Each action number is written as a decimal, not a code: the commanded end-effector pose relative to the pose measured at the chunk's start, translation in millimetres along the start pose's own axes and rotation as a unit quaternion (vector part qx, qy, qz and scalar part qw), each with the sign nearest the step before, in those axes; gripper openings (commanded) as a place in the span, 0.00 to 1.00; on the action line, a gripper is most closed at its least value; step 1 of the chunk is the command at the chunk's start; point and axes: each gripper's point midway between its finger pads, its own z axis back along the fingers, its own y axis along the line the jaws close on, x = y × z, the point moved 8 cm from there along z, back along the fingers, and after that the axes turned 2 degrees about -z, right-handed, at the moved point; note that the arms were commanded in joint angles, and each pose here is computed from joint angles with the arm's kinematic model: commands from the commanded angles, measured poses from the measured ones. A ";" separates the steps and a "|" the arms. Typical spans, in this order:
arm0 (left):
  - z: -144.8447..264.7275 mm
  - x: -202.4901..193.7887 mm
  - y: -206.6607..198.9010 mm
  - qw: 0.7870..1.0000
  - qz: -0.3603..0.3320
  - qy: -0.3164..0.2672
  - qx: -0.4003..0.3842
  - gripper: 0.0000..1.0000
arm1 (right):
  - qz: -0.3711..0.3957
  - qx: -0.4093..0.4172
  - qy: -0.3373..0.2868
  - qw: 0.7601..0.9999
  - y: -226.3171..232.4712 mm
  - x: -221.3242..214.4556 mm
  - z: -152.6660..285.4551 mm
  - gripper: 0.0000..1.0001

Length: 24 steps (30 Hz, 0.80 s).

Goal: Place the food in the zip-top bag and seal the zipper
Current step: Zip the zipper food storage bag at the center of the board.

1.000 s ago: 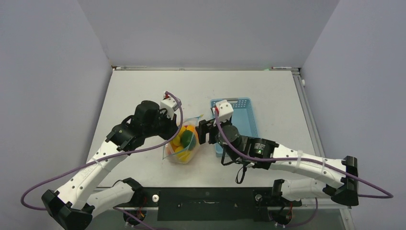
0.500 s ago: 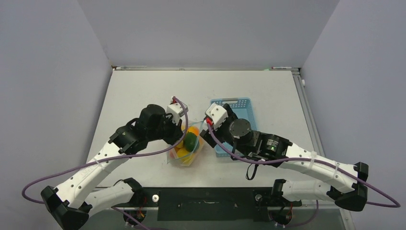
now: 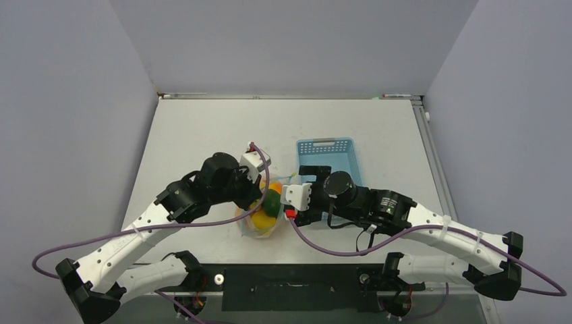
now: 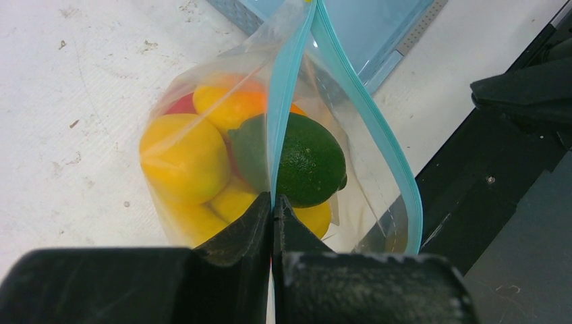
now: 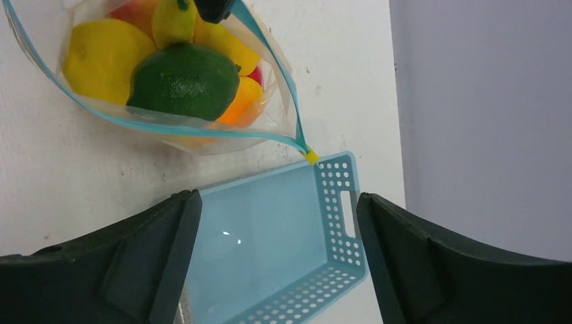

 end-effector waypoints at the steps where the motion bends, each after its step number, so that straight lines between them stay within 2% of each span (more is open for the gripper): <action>1: 7.3 5.3 -1.7 1.000 -0.008 -0.024 0.001 0.00 | 0.091 0.028 -0.004 0.995 -4.6 -6.5 -3.4 0.89; 12: 6.5 4.8 -2.1 1.000 -0.006 -0.022 0.005 0.00 | 0.134 0.061 -0.018 0.989 -32.6 -13.3 -33.1 0.85; 24: 8.6 5.2 -1.3 1.000 -0.005 -0.025 0.010 0.00 | 0.121 0.077 -0.040 0.989 -57.1 -20.0 -64.7 0.71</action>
